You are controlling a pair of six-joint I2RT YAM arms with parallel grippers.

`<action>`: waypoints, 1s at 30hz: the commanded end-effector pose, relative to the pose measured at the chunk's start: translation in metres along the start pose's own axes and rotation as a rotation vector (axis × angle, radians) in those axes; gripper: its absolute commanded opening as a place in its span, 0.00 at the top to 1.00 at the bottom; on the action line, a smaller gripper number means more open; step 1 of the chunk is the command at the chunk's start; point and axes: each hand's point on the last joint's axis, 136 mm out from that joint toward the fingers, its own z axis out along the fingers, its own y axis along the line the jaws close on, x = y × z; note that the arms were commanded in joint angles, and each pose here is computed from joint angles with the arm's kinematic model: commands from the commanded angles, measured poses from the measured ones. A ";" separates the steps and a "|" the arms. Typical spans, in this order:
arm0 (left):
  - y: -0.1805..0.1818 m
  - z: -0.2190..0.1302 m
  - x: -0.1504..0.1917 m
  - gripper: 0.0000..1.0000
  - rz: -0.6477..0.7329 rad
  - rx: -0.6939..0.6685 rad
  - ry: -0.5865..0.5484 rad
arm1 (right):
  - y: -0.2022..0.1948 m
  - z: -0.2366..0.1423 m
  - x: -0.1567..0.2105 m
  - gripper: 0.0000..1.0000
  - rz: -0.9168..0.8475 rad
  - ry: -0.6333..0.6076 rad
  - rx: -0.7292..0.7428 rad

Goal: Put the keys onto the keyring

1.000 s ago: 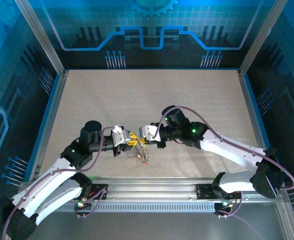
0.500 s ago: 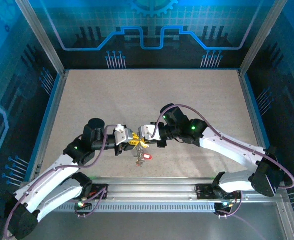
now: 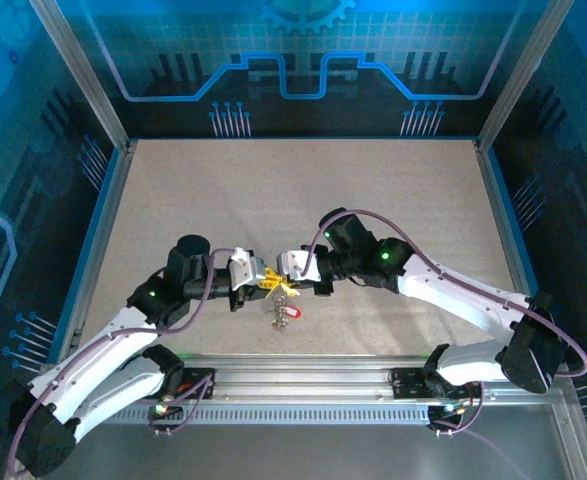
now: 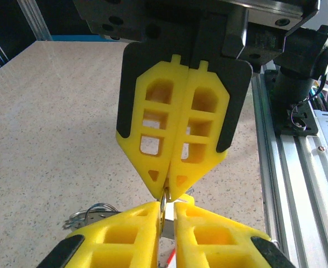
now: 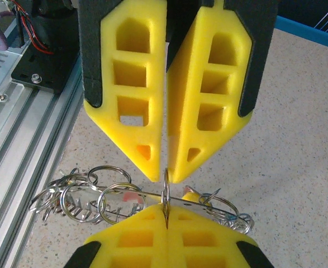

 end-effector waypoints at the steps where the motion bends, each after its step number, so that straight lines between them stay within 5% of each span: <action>1: -0.007 -0.001 -0.009 0.83 0.026 0.043 -0.011 | -0.007 -0.009 -0.025 1.00 -0.040 -0.058 0.023; 30: -0.001 0.004 0.002 0.81 0.011 0.037 0.060 | -0.004 -0.012 -0.027 1.00 -0.055 -0.072 0.016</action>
